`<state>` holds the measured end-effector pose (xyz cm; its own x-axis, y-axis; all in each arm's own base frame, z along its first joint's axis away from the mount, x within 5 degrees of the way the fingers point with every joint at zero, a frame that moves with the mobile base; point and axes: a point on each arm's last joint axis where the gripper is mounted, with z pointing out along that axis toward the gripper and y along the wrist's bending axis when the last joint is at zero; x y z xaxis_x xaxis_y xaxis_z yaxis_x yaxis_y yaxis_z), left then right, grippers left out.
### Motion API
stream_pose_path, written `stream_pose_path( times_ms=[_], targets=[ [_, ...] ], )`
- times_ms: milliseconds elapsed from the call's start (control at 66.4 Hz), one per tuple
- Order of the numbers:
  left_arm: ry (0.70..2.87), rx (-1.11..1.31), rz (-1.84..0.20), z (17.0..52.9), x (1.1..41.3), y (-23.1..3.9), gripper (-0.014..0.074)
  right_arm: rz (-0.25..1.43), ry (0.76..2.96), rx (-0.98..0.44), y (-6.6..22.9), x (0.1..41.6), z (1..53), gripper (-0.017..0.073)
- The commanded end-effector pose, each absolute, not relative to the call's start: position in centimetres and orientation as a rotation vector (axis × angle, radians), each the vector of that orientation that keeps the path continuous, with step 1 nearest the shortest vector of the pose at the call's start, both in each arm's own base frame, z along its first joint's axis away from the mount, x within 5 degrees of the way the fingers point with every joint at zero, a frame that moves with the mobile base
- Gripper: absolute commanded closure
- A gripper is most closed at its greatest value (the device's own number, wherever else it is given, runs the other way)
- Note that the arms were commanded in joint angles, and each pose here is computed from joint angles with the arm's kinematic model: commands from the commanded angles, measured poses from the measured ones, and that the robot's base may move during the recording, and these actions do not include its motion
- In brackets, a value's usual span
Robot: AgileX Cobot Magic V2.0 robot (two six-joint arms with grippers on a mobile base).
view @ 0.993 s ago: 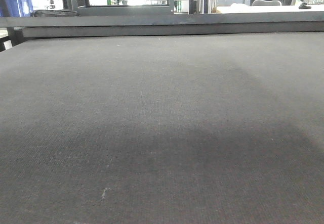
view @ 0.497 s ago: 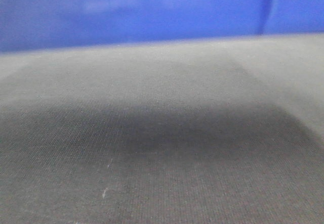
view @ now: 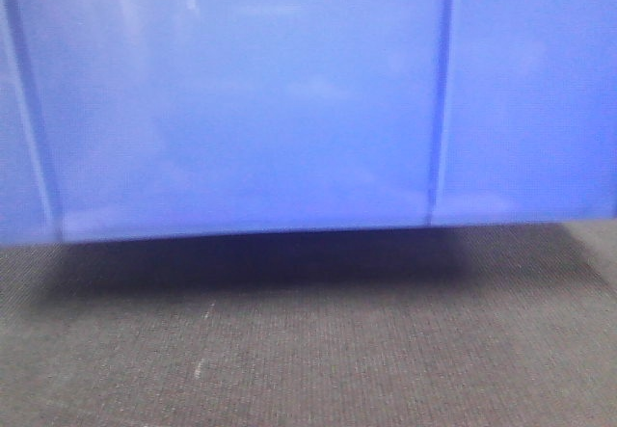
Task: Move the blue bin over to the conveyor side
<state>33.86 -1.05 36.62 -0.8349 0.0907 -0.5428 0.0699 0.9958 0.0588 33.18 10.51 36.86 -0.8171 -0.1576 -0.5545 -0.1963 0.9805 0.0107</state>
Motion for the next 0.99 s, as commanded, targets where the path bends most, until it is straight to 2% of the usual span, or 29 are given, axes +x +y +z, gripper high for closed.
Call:
stream_pose_path(
  times_ms=[0, 60, 151, 196, 331, 391, 436, 572, 738, 843, 918, 978],
  targets=[
    [2.474, 0.126, -0.056, 37.4, 34.5, -2.4, 0.0488, 0.160, 2.412, -0.264, 11.3, 33.9, 38.0, 0.0631],
    [2.483, 0.127, -0.054, 37.0, 34.8, -2.4, 0.0448, 0.160, 2.414, -0.265, 11.4, 34.1, 37.8, 0.0600],
    [2.498, 0.127, -0.054, 36.5, 35.2, -2.4, 0.0368, 0.157, 2.417, -0.266, 11.5, 34.3, 37.6, 0.0470],
    [2.500, 0.128, -0.054, 36.4, 35.2, -2.4, 0.0327, 0.154, 2.417, -0.267, 11.4, 34.3, 37.6, 0.0367],
    [2.500, 0.128, -0.054, 36.4, 35.2, -2.4, 0.0116, 0.133, 2.407, -0.273, 11.3, 34.3, 37.6, -0.0022],
    [2.500, 0.123, -0.056, 36.4, 35.2, -2.4, 0.0012, 0.125, 2.405, -0.275, 11.3, 34.4, 37.6, -0.0010],
    [2.495, 0.123, -0.056, 36.6, 35.1, -2.4, -0.0026, 0.127, 2.399, -0.274, 11.2, 34.2, 37.9, -0.0011],
    [2.463, 0.117, -0.056, 38.0, 34.1, -2.3, -0.0008, 0.138, 2.350, -0.266, 10.8, 33.0, 39.7, -0.0010],
    [2.384, 0.109, -0.059, 41.3, 31.0, -2.1, -0.0007, 0.154, 2.278, -0.253, 9.7, 29.8, 43.0, -0.0003],
    [2.304, 0.099, -0.063, 44.0, 27.9, -1.9, 0.0001, 0.164, 2.232, -0.243, 8.8, 27.2, 45.2, 0.0109],
    [2.236, 0.080, -0.072, 45.6, 25.1, -1.8, 0.0051, 0.169, 2.206, -0.237, 8.1, 25.2, 46.4, 0.0263],
    [2.189, 0.078, -0.072, 46.1, 23.2, -1.7, 0.0137, 0.175, 2.181, -0.234, 7.6, 23.6, 46.9, 0.0413]
  ],
)
